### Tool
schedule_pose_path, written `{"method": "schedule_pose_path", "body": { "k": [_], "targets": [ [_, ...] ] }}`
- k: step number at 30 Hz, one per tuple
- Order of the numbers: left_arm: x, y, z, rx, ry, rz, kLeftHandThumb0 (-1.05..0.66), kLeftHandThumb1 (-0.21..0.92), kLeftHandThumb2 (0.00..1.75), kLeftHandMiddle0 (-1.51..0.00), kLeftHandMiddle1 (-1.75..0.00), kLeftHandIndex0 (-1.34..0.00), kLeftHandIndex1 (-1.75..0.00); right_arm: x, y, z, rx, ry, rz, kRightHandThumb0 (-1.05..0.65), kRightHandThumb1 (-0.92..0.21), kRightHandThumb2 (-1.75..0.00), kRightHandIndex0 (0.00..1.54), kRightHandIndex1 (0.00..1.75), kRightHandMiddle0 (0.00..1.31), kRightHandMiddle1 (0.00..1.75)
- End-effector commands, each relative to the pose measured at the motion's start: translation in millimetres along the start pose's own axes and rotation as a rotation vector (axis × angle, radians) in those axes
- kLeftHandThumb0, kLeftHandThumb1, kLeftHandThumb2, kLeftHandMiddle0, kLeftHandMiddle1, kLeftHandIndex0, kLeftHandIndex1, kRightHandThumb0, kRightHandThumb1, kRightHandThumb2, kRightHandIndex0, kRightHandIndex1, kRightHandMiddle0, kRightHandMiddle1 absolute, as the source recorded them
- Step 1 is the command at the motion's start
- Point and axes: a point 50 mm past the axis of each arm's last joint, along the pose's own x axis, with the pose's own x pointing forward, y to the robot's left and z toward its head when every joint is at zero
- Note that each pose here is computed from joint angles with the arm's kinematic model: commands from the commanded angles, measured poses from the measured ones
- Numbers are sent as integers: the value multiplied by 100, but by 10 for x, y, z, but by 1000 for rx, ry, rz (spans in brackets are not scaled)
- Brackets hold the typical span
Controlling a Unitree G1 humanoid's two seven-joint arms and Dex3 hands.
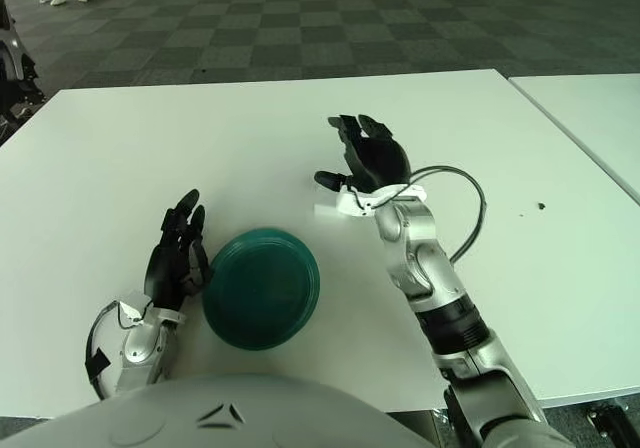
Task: Put the charger into the plate.
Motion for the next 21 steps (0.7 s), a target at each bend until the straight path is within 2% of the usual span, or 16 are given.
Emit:
{"method": "schedule_pose_path", "body": {
  "k": [1,10,16,21],
  "targets": [
    [-146,14,-236,-13,122,33,-105,92,99,-17,0,0,-54,65,58,10,-61,-4,82,-84,-92,-60,17,0,0,51],
    [-138,-15,-237,-21,123,34,-105,92,99,-17,0,0,-55,179,168,98,-111,-44,211,-82,-92,-58,13,0,0,48],
    [-138,-28,-232,-26,122,41,-105,92,100,-18,0,0,-57,153,482,74,-109,-50,296,-83,-92,-64,12,0,0,41],
    [-144,-36,-235,-27,121,43,-105,92,100,-18,0,0,-58,159,566,60,-123,-58,332,-85,-92,-68,11,0,0,38]
  ]
}}
